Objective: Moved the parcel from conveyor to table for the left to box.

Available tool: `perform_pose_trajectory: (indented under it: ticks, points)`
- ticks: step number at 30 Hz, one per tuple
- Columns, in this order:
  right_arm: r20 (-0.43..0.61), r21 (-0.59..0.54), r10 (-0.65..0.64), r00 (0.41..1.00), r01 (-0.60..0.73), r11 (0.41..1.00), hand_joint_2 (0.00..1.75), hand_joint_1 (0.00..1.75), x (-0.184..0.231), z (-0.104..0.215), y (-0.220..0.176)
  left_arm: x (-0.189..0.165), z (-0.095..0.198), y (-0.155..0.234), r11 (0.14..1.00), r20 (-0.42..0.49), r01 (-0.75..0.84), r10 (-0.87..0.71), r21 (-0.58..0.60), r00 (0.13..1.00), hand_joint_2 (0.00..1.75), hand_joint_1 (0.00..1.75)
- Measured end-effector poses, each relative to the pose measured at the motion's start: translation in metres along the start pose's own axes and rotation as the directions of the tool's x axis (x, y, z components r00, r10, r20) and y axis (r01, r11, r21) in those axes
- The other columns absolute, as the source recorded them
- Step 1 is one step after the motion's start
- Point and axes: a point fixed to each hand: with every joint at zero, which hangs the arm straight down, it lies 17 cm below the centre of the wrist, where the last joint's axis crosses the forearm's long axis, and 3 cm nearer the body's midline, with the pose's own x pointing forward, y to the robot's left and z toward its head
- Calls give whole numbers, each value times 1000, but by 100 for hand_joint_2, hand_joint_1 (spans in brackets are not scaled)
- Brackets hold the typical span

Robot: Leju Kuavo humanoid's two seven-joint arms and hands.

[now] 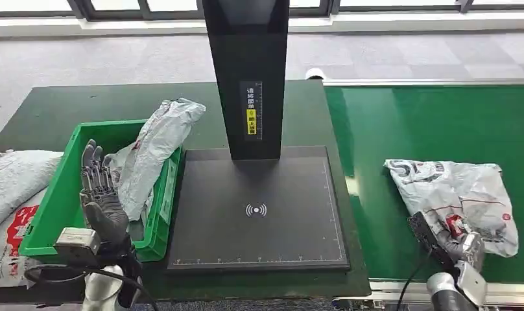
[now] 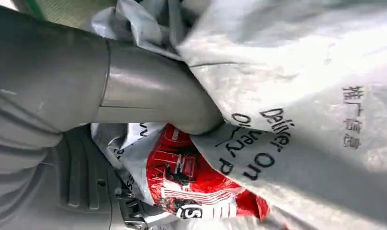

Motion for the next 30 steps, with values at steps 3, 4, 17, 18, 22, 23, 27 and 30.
perform_pose_trajectory:
  ticks: [3,4,17,18,22,23,27,30]
  points:
    - [101,-97,-93,991,103,990,175,175,32,7,-19,0,2,2,1000,1,17,-17,1,1000,0,0]
    - [145,-135,-127,981,147,980,175,175,46,10,-28,0,3,3,1000,1,20,-20,4,1000,0,0]
    - [589,-375,-134,797,417,828,175,175,178,98,-135,0,11,7,999,3,33,-34,13,999,0,0]
    - [614,-368,-131,778,430,825,175,175,187,108,-136,0,11,7,999,4,32,-32,14,999,0,0]
    - [749,-307,-98,656,474,825,175,175,250,161,-136,-3,12,5,1000,4,17,-17,9,1000,0,0]
    - [774,-282,-101,625,483,829,175,175,265,173,-133,-4,12,4,1000,1,12,-12,7,1000,0,0]
    - [834,-197,-132,536,513,836,175,175,304,209,-124,-6,11,0,1000,-1,4,-4,0,1000,0,0]
    - [855,-127,-164,492,505,854,175,175,322,223,-114,-9,11,-3,1000,-10,-11,11,-11,1000,0,0]
